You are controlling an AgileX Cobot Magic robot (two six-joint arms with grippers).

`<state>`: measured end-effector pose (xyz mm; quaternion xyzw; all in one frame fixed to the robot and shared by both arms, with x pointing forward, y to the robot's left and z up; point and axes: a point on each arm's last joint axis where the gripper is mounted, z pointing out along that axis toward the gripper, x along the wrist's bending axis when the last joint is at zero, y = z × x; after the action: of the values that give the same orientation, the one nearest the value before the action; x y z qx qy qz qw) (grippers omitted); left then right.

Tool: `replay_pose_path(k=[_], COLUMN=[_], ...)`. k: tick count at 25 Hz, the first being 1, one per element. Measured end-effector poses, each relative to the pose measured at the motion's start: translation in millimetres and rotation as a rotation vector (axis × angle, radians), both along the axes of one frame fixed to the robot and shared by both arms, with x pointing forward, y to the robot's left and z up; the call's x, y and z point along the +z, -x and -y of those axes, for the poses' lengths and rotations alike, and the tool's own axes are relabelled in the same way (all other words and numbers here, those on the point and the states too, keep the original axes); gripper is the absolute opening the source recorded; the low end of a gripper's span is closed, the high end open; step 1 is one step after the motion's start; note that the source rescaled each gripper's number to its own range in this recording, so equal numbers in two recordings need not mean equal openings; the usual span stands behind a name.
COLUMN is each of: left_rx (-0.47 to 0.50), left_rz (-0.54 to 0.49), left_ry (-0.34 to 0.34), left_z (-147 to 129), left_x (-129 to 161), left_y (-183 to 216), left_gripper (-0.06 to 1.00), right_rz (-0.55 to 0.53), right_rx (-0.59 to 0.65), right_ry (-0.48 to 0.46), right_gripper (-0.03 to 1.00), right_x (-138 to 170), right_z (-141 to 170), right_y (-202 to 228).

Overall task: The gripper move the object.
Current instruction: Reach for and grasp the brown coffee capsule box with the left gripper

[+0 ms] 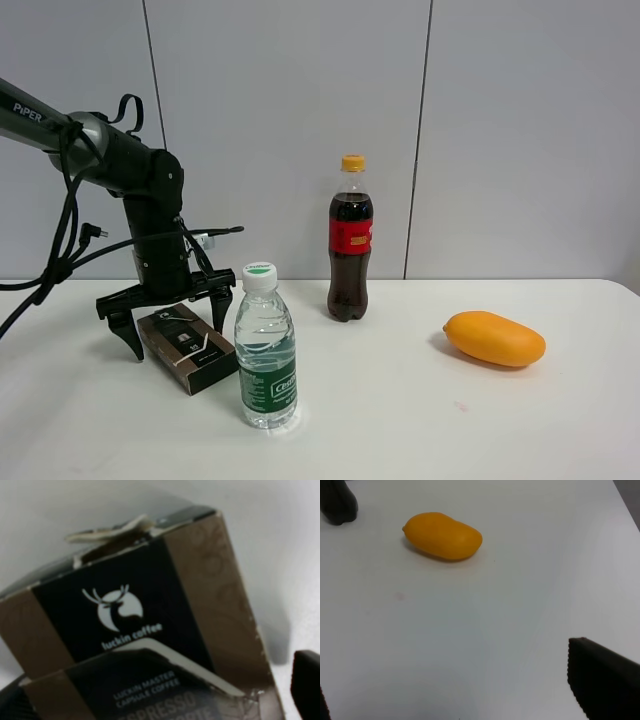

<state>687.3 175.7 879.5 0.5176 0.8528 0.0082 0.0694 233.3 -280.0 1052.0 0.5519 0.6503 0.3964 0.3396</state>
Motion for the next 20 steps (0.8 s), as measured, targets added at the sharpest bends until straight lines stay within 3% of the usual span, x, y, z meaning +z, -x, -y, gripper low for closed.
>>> replay_pose_path(k=[11,13,14,16,19,20], left_rx=[-0.025,-0.034,-0.038,-0.045,-0.078,-0.096], left_rz=[-0.017,-0.018,-0.018,-0.018,-0.016,-0.015], left_ry=[-0.008,-0.008,-0.009,-0.009,-0.013,-0.014], left_z=[-0.1,0.0,-0.1,-0.1,0.0,0.0], left_x=[-8.3,-8.3,-8.3,-8.3,-8.3,-8.3], left_y=[0.5,0.6,0.7,0.7,0.7,0.7], left_gripper=[1.00,0.96,0.90,0.67,0.01,0.00], right_rz=[0.000,0.000,0.000,0.000,0.000,0.000], right_rx=[0.000,0.000,0.000,0.000,0.000,0.000], right_ry=[0.000,0.000,0.000,0.000,0.000,0.000], right_gripper=[1.00,1.00,1.00,1.00,1.00,1.00], right_x=[0.0,0.0,0.0,0.0,0.0,0.0], right_z=[0.0,0.0,0.0,0.0,0.0,0.0], right_y=[0.0,0.0,0.0,0.0,0.0,0.0])
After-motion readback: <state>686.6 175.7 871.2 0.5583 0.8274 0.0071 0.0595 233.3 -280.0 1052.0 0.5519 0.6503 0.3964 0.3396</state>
